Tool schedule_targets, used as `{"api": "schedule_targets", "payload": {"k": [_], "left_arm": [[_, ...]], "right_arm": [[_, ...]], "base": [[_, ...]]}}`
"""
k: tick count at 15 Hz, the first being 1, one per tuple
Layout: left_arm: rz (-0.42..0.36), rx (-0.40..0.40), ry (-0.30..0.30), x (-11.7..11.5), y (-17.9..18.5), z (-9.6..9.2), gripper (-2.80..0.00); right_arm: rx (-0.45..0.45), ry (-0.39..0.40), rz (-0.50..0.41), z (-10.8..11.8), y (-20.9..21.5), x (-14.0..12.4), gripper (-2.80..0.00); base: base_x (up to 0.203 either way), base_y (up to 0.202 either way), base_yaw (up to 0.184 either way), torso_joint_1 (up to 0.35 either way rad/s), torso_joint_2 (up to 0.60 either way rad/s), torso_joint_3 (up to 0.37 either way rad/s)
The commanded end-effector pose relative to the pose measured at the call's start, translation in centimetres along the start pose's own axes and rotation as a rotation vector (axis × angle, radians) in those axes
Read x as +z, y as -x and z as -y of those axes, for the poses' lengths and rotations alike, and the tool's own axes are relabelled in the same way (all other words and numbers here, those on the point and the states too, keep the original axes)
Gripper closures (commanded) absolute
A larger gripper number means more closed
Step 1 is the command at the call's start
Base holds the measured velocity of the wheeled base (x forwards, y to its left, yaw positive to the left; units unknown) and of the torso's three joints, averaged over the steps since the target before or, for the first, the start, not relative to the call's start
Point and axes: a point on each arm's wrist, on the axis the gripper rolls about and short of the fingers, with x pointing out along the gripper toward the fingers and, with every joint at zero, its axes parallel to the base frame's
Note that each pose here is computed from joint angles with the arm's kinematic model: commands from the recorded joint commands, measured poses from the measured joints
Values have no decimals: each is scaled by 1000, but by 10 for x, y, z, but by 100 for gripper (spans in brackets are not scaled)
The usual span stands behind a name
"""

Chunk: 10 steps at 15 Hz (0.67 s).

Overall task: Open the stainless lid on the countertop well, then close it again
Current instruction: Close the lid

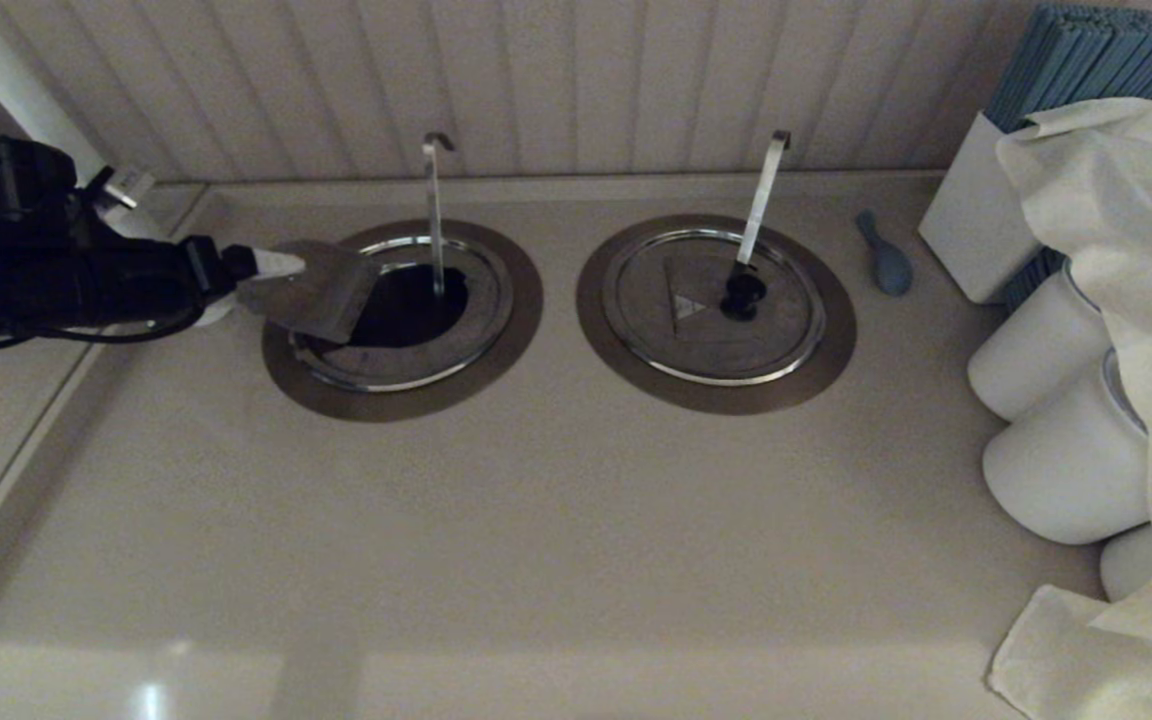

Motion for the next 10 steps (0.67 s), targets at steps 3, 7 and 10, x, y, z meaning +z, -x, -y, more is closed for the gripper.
{"api": "schedule_targets", "payload": {"k": [3, 7, 10], "left_arm": [[-10, -3, 8, -3, -4, -2, -280], [-2, -17, -2, -3, -7, 2, -280], [2, -19, 8, -2, -6, 3, -280]], "right_arm": [[1, 0, 2, 0, 0, 0, 0], [0, 0, -1, 0, 0, 0, 0], [1, 0, 1, 0, 0, 0, 0]], "base": [[0, 0, 0, 0, 0, 0], [0, 0, 0, 0, 0, 0], [0, 0, 0, 0, 0, 0]]}}
